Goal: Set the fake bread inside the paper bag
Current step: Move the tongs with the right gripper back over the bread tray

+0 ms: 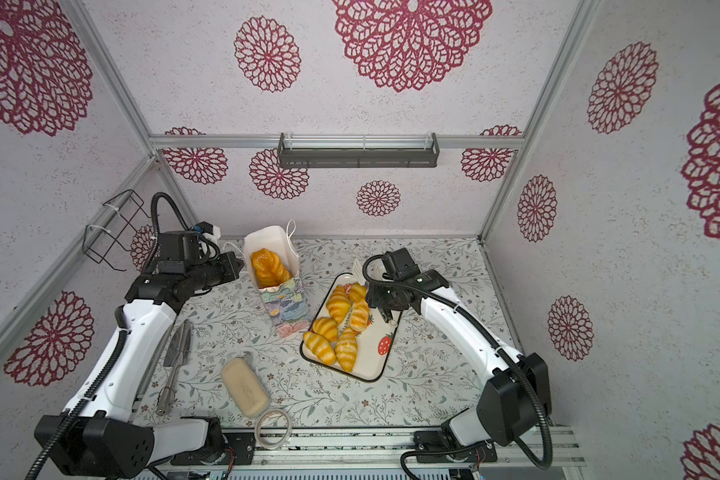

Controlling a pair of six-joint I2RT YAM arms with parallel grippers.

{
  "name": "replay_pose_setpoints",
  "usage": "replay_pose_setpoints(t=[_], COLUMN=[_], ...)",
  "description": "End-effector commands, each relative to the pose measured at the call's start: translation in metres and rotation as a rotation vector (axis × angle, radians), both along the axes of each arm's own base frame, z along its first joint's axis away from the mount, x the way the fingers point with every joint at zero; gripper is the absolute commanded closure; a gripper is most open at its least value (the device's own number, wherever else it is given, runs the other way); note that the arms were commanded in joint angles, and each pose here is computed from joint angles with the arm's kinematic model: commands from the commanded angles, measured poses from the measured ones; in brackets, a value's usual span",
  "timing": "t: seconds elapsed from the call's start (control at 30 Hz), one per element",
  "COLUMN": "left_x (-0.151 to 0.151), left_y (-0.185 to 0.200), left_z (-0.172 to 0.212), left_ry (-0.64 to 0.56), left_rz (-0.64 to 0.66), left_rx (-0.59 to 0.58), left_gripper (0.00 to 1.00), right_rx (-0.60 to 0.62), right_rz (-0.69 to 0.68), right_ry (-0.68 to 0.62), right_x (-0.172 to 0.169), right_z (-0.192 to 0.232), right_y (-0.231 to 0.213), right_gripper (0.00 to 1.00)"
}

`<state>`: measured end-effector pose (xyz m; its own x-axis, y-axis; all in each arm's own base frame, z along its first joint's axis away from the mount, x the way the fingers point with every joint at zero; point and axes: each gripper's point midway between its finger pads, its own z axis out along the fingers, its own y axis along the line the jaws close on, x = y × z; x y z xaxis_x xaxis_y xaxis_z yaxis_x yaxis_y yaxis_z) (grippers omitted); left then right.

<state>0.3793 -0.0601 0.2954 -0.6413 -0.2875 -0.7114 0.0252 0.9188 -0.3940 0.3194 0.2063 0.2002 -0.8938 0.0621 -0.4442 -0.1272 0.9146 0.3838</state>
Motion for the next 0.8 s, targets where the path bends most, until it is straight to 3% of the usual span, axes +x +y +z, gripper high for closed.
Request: replay_pose_setpoints(t=[0.0, 0.77], left_x=[-0.003, -0.006], left_y=[-0.001, 0.001], left_z=[0.010, 0.011], left_ry=[-0.047, -0.054], left_rz=[-0.009, -0.004], left_rx=[0.010, 0.009], left_gripper=[1.00, 1.00], right_rx=[0.062, 0.034], right_rz=[-0.025, -0.006], right_ry=[-0.029, 0.139], right_x=[-0.001, -0.033], right_z=[0.015, -0.052], right_y=[0.001, 0.013], right_gripper=[0.45, 0.45])
